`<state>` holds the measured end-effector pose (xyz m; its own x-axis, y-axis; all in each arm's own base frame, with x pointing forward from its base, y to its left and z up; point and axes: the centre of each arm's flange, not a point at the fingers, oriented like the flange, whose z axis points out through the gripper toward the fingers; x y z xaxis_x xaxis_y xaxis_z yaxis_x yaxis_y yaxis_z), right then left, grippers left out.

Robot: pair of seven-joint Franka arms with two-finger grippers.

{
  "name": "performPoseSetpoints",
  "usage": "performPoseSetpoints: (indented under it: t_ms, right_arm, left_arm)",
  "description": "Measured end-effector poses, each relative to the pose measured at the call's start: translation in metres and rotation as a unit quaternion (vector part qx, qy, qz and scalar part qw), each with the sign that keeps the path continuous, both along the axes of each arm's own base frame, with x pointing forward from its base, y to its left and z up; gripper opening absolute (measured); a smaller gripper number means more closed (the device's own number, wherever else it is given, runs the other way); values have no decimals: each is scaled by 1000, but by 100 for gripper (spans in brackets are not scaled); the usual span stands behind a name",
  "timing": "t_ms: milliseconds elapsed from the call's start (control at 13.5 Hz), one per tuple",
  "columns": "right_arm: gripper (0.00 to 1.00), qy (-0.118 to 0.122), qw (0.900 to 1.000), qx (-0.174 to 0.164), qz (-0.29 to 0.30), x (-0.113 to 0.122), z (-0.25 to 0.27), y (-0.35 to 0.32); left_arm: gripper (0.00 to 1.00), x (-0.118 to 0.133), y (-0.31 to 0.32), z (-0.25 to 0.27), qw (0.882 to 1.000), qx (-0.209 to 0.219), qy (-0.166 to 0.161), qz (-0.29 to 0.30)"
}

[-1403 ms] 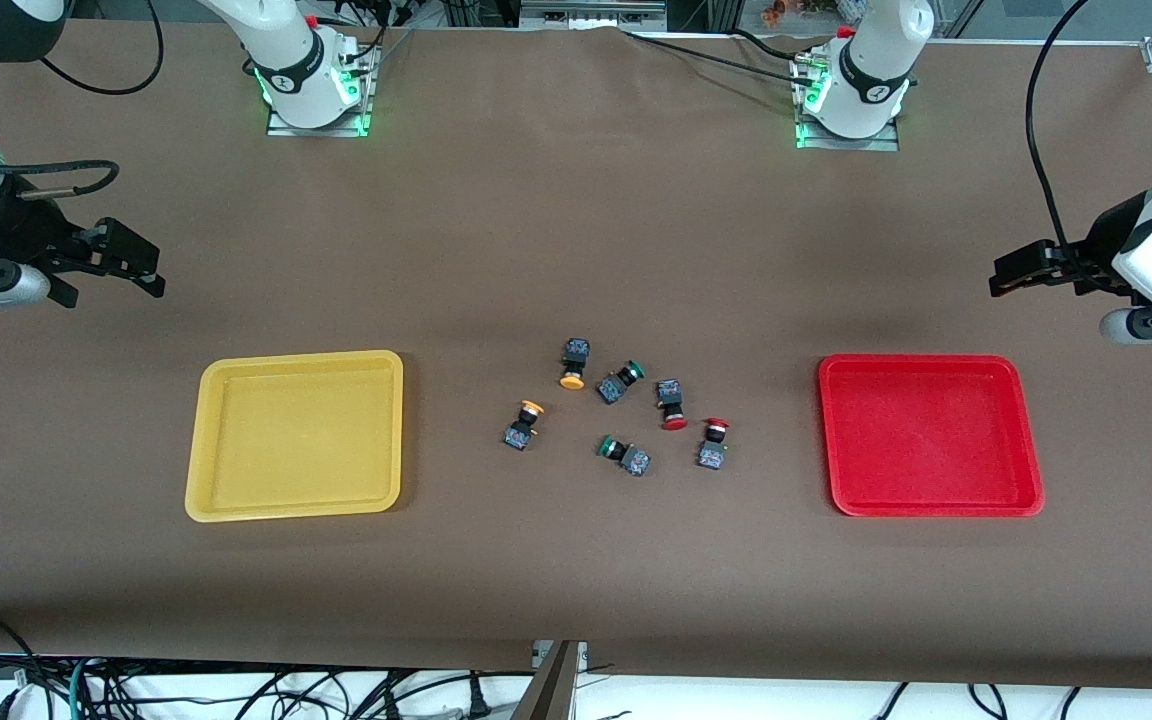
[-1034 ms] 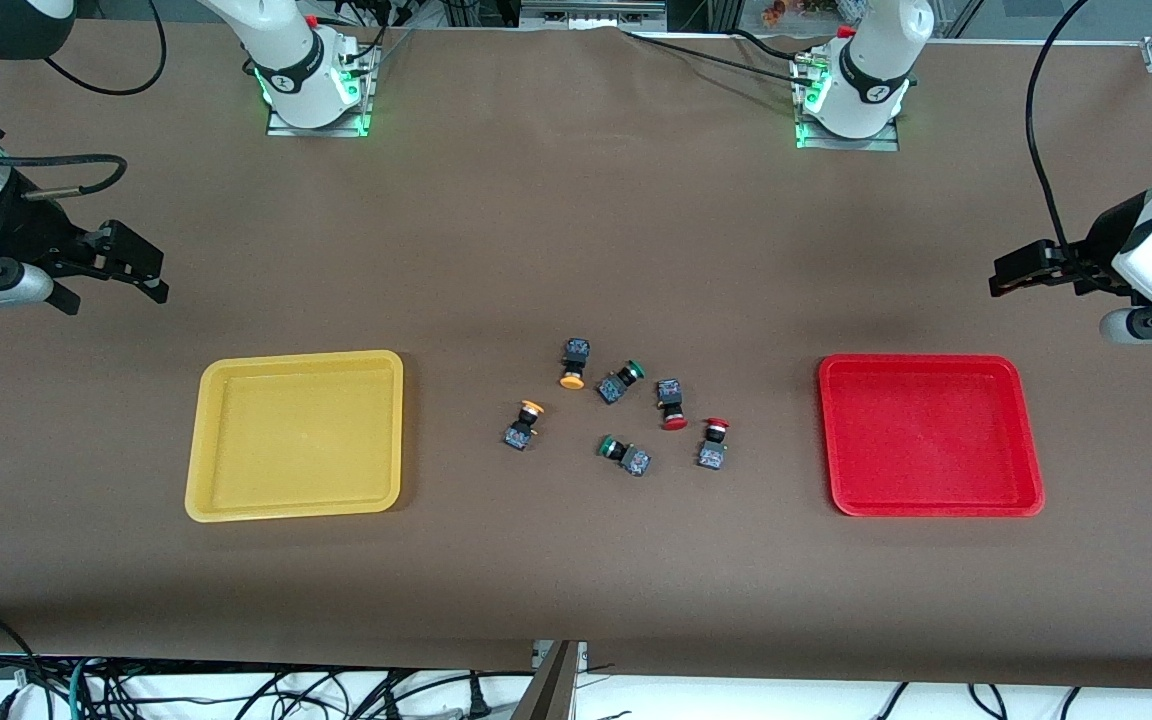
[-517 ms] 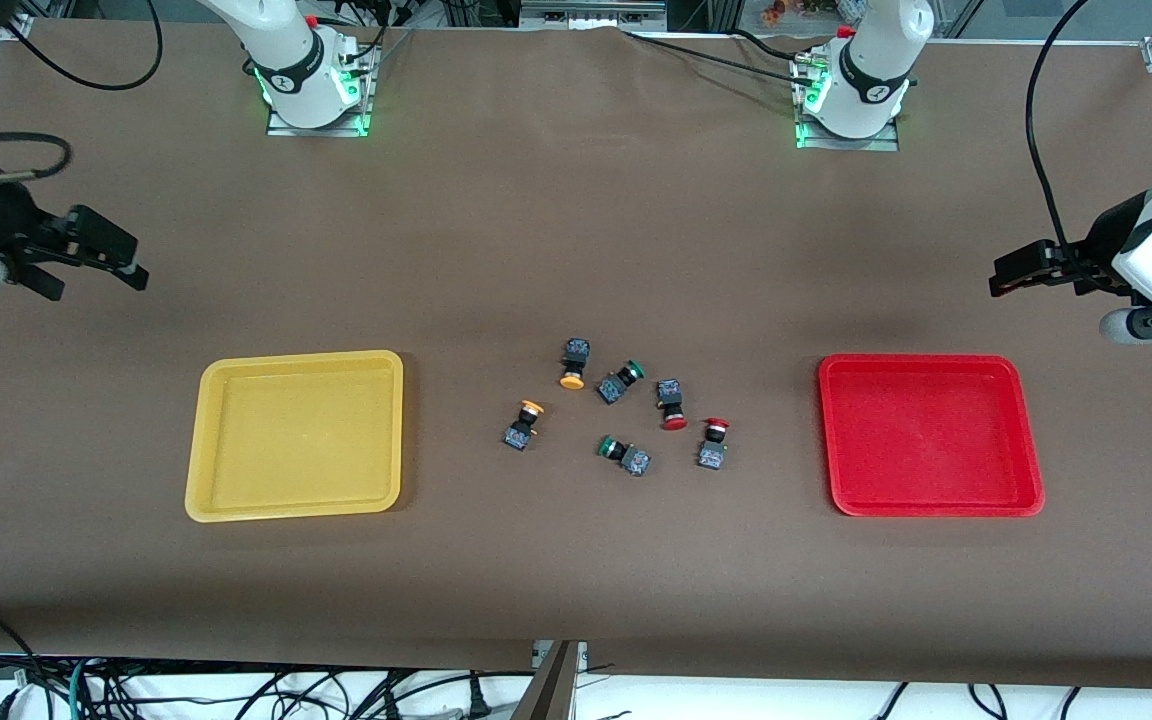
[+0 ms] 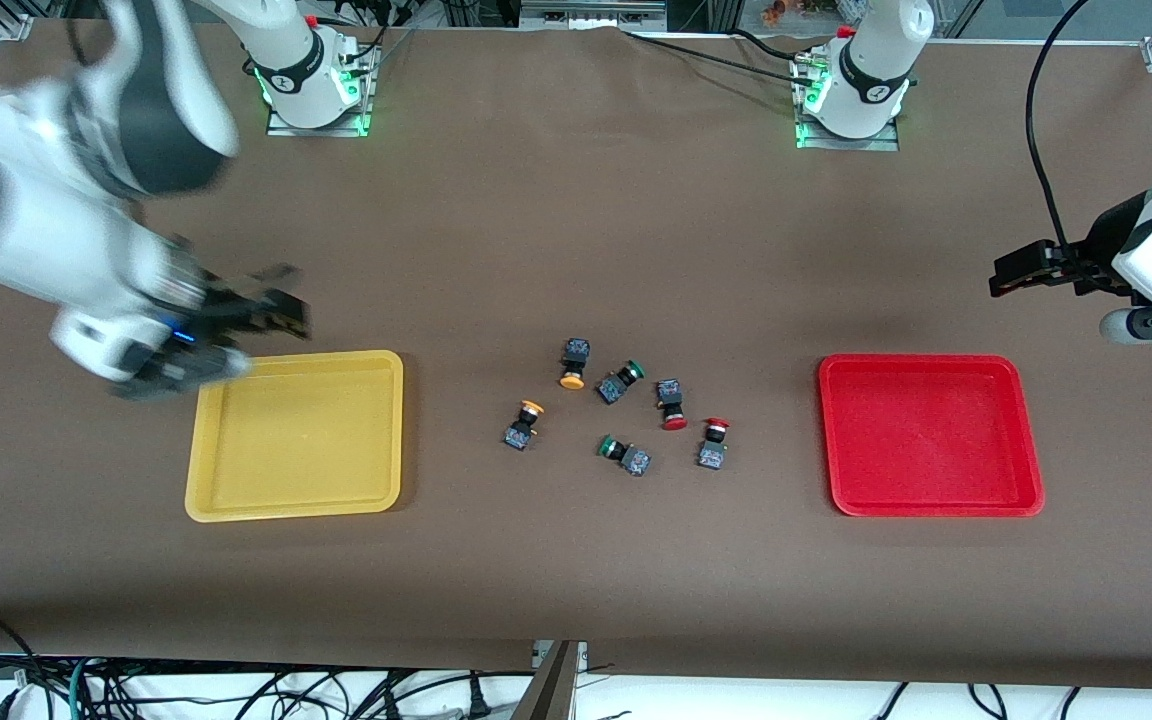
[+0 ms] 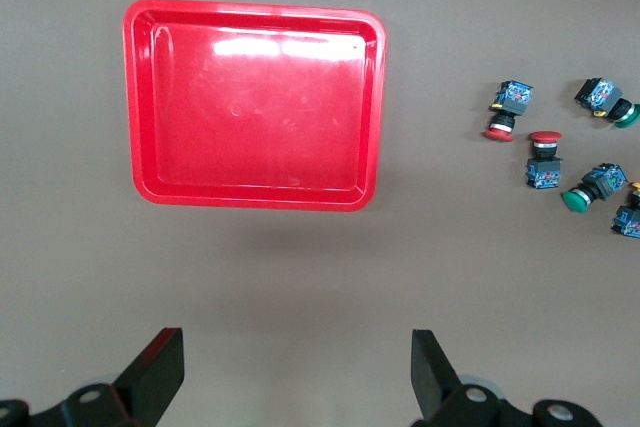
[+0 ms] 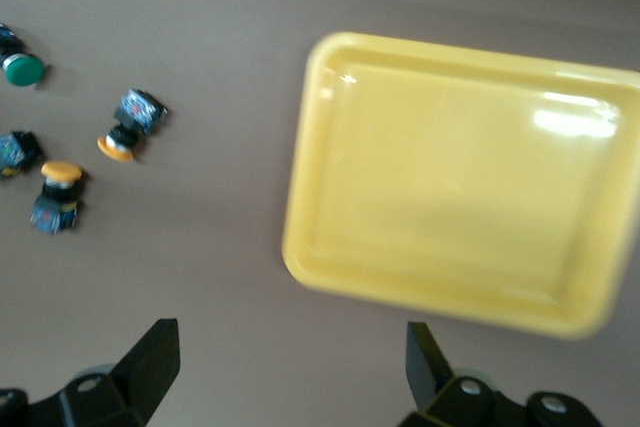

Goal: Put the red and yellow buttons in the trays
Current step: 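Reach the right gripper toward a yellow-capped button beside the yellow tray, then place the yellow button in the yellow tray while the left gripper reaches buttons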

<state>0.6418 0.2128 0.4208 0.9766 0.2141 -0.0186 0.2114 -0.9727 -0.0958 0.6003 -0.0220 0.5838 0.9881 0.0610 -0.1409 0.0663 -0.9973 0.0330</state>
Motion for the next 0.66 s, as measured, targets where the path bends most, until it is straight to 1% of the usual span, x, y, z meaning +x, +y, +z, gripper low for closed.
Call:
performPoseSetpoints:
  t_ms: [148,221,369,517,664]
  right_arm:
    - [100,-17,999,-9,-38,19,-61,77]
    - [100,-24,998,-7,-53,28,-82,104]
    - [100,-36,996,8,-86,41,-119,139]
    - [100,-44,991,24,-123,44,-153,158]
    - [100,-46,987,33,-152,41,-183,172]
  left_arm:
    - [100,3,0,-8,1000,0,7,0]
    - [100,6,0,-14,1000,0,11,0]
    - [100,13,0,-22,1000,-1,6,1]
    - [100,20,-4,-34,1000,-3,7,-4]
    - [100,29,-29,-63,999,-4,25,-25]
